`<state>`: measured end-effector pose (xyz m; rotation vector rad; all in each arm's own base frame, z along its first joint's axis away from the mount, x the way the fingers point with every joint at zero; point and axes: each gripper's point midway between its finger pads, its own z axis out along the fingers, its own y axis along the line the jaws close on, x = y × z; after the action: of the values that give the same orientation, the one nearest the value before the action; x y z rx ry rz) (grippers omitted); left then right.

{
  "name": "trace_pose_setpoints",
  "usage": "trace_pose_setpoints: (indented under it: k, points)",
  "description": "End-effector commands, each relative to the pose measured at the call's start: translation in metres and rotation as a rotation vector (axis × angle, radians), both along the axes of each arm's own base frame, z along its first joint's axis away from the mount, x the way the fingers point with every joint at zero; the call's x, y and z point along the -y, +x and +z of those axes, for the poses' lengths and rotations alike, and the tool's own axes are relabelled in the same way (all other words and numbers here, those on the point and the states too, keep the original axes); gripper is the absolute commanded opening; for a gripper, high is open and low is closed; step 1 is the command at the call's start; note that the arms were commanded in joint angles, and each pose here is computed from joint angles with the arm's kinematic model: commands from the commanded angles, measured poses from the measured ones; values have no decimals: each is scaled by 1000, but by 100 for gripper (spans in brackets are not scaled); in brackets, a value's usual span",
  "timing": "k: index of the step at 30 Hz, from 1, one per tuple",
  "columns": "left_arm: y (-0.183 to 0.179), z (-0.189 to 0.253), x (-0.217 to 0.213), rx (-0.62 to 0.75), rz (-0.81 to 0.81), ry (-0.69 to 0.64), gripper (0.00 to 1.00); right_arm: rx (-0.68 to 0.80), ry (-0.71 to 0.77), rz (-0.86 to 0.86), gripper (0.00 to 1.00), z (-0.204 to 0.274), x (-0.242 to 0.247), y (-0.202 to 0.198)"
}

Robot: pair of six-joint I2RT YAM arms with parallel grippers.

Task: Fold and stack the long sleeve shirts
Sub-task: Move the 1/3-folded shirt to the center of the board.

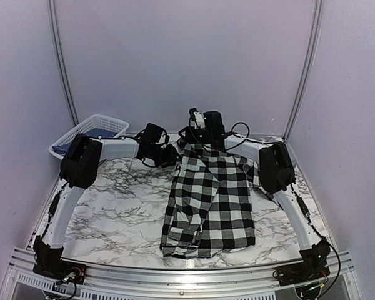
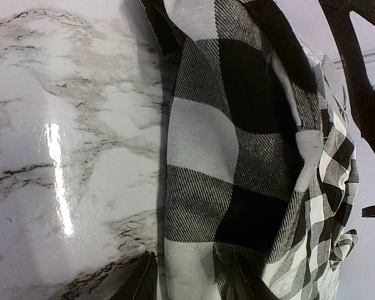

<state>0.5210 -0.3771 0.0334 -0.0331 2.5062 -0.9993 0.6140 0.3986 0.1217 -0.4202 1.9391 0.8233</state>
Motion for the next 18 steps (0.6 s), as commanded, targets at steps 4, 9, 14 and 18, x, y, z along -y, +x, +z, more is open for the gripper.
trace_pose_setpoints:
  k: [4,9,14,18]
  points:
    - [5,-18,3,-41,6,-17,38,2,29,-15,40,-1,10,12]
    - [6,-19,6,-47,3,-35,33,-30,45,15,35,-10,7,8]
    - [6,-20,8,-53,6,-45,26,-56,61,40,28,-15,3,4]
    - [6,-19,8,-56,8,-53,23,-74,64,50,27,-20,1,1]
